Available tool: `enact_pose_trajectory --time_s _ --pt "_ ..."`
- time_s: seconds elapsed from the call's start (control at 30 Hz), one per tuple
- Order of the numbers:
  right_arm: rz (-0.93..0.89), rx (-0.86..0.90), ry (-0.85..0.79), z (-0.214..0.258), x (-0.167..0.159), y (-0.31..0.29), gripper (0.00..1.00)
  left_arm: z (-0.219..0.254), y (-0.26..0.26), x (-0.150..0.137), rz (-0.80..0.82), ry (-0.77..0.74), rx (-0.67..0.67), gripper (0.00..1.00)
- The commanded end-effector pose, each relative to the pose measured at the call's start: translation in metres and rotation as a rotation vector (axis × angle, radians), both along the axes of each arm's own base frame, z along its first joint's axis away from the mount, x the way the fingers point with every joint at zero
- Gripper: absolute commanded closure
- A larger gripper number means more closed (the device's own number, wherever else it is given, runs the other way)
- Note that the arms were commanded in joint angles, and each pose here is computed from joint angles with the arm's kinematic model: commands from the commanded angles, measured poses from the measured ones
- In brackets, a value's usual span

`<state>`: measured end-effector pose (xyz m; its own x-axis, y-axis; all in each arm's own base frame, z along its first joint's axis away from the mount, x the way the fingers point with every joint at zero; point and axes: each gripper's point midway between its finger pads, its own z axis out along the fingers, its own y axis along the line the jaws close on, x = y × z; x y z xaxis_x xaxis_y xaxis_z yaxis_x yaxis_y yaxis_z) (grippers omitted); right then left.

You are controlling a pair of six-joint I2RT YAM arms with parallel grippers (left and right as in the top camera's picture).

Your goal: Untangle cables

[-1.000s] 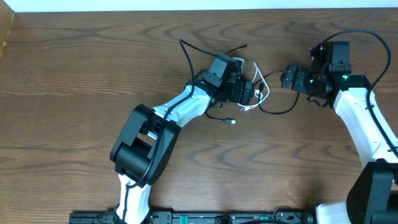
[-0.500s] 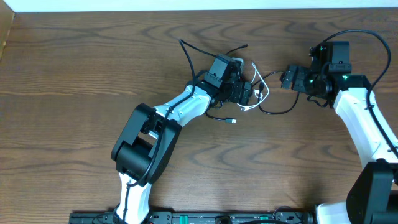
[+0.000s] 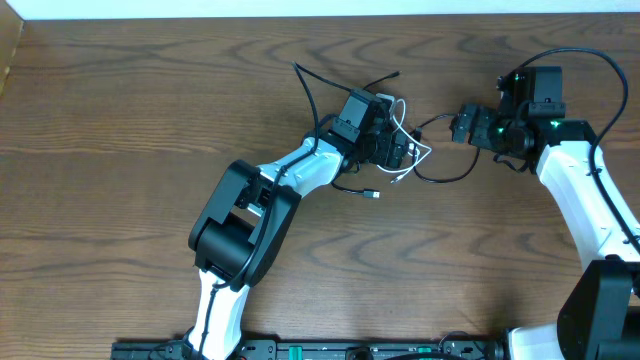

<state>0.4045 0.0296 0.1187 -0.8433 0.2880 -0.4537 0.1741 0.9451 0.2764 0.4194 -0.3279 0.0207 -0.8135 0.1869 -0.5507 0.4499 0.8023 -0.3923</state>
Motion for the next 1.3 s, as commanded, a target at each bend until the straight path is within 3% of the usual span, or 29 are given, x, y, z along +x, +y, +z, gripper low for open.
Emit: enact_pose_trajectory --time_s 0.0,0.67,0.77,0.8,0.87,0.9,1.0,1.07,1.13,1.27 --pt "-0.004 0.014 0.011 -0.003 0.000 0.001 0.01 -0.027 0.007 -0.005 0.007 0.045 0.046 0.10" --pt "-0.005 0.012 0.011 -0.003 0.000 0.001 0.01 -0.051 0.009 -0.003 0.040 0.081 0.042 0.11" --pt "-0.006 0.012 0.010 -0.003 0.000 0.000 0.01 -0.054 0.010 -0.006 0.040 0.094 0.050 0.26" --pt "-0.005 0.012 0.010 -0.003 0.000 0.001 0.01 -0.056 0.012 -0.008 0.040 0.106 0.059 0.40" --pt "0.001 0.009 0.009 -0.003 0.000 0.001 0.01 -0.057 0.014 -0.012 0.048 0.131 0.067 0.81" --pt "0.001 0.009 0.010 -0.003 0.000 0.001 0.01 -0.052 0.015 -0.014 0.057 0.144 0.065 0.92" --pt "0.015 0.001 0.007 -0.003 0.000 0.001 0.01 -0.008 0.024 -0.021 0.067 0.150 0.065 0.93" --pt "0.049 0.018 0.000 -0.002 0.000 0.006 0.06 0.046 0.031 -0.030 0.067 0.127 0.043 0.93" --pt "0.186 0.121 -0.047 0.010 0.000 0.032 0.16 0.096 0.035 -0.047 0.037 0.110 -0.005 0.93" --pt "0.380 0.314 -0.207 0.060 -0.001 0.074 0.15 0.170 0.032 -0.082 -0.104 0.041 -0.116 0.92"
